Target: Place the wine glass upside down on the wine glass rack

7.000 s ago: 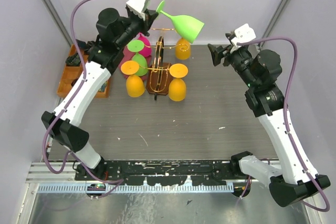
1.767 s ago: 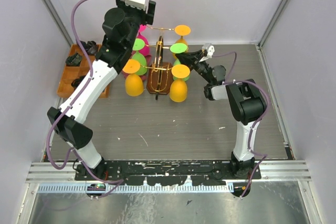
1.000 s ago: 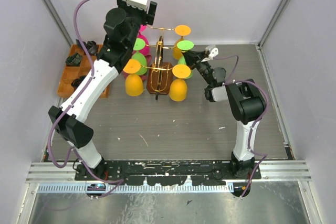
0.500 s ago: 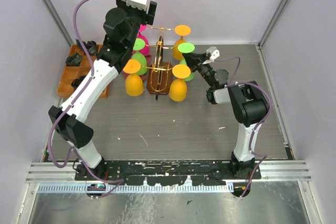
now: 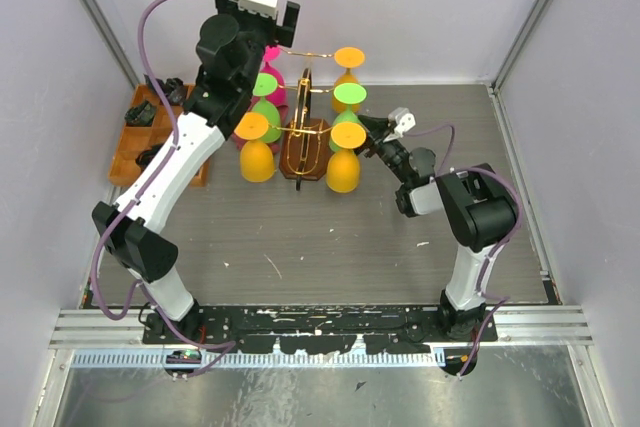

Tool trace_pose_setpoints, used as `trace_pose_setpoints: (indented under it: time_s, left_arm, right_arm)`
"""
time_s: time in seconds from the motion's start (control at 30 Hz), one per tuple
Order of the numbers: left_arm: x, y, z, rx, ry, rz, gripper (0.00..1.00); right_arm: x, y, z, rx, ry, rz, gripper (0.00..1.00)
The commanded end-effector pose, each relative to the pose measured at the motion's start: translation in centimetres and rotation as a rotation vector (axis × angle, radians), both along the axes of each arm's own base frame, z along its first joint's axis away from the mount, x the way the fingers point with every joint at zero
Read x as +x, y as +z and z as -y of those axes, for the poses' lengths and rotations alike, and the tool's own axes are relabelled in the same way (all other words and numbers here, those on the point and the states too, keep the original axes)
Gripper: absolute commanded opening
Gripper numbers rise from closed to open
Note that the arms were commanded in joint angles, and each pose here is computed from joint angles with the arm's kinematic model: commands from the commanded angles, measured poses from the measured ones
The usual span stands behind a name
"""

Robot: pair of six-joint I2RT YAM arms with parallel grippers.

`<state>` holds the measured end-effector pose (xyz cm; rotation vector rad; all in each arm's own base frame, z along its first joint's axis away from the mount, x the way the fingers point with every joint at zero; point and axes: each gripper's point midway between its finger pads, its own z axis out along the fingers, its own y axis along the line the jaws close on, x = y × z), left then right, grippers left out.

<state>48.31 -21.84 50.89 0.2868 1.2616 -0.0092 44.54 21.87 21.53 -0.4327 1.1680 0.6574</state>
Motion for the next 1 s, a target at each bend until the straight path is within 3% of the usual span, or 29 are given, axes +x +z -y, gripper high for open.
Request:
trace_pose_setpoints:
  time_s: [0.0,0.13,0.2,0.23,0.37,0.43,0.5,0.53,0.57,0.97]
  left_arm:
    - [-0.9,3.5,-1.6,-0.061,0.043,0.069,0.98]
    - [-1.1,4.2,-2.7,-0.08,0.078,0.065,0.98]
    - [-1.0,4.2,-3.7,-0.113,0.102,0.043,0.98]
    - [-0.9,4.2,-4.3,-0.14,0.113,0.029,0.98]
    - [-0.4,3.7,-7.7,-0.279,0.153,-0.024,0.98]
    - [0.0,2.9,-9.3,-0.322,0.18,-0.051,0.98]
    - [0.2,2.2,-10.4,-0.337,0.199,-0.07,0.98]
    - [0.2,1.9,-10.7,-0.333,0.205,-0.075,0.98]
    - [0.2,1.7,-10.9,-0.327,0.21,-0.077,0.98]
    - [-1.2,-0.6,-12.0,-0.301,0.235,-0.103,0.98]
  right_arm:
    - [-1.6,5.5,2.5,0.034,-0.107,0.216,0.6]
    - [-1.3,5.2,4.7,0.042,-0.203,0.181,0.82]
    - [-1.3,5.3,6.0,0.05,-0.248,0.162,0.98]
    - [-1.3,5.4,6.8,0.057,-0.278,0.146,1.0]
    - [0.1,6.0,9.9,-0.006,-0.444,0.009,1.0]
    - [1.6,4.7,12.2,-0.096,-0.588,-0.188,0.97]
    - [2.6,5.5,13.8,-0.195,-0.666,-0.307,0.58]
    - [2.9,6.2,14.4,-0.25,-0.69,-0.338,0.9]
    - [3.0,7.0,14.8,-0.286,-0.701,-0.353,0.99]
    - [-0.5,18.0,17.8,-0.075,-0.739,-0.257,1.0]
